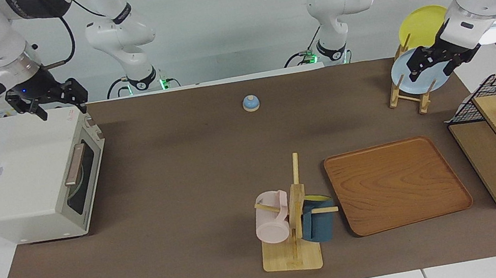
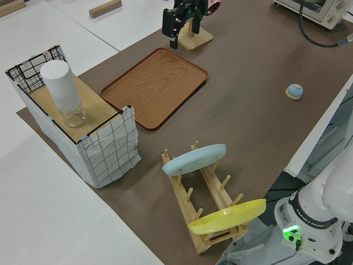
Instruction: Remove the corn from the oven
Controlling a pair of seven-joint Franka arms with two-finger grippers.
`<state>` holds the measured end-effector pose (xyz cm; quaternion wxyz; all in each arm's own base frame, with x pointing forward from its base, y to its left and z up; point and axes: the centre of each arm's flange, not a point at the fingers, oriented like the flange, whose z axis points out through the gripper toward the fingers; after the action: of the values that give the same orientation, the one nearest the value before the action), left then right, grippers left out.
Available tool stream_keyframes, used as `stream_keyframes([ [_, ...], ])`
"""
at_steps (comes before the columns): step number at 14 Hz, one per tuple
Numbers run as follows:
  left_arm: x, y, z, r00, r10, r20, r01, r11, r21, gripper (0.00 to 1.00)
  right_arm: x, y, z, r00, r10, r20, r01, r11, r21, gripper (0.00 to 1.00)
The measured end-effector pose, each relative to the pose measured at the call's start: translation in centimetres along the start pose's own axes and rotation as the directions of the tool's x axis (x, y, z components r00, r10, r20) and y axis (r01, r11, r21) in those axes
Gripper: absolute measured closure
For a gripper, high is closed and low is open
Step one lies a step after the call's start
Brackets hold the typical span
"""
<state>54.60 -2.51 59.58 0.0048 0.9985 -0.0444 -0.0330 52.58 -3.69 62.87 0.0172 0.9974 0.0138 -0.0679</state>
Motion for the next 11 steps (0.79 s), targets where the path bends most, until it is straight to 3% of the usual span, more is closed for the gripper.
stream_keyframes([
  [8,0.0,0.0,0.0,1.0,0.0,0.0,0.0,1.0,0.0,0.0,0.0,0.0,-0.1,1.0,0.001,-0.003,-0.001,1.0,0.0,0.01],
  [9,0.0,0.0,0.0,1.0,0.0,0.0,0.0,1.0,0.0,0.0,0.0,0.1,-0.1,1.0,0.002,-0.005,-0.002,1.0,0.0,0.04],
  [11,0.0,0.0,0.0,1.0,0.0,0.0,0.0,1.0,0.0,0.0,0.2,1.2,0.5,1.0,0.002,-0.016,-0.002,1.0,0.001,0.28],
])
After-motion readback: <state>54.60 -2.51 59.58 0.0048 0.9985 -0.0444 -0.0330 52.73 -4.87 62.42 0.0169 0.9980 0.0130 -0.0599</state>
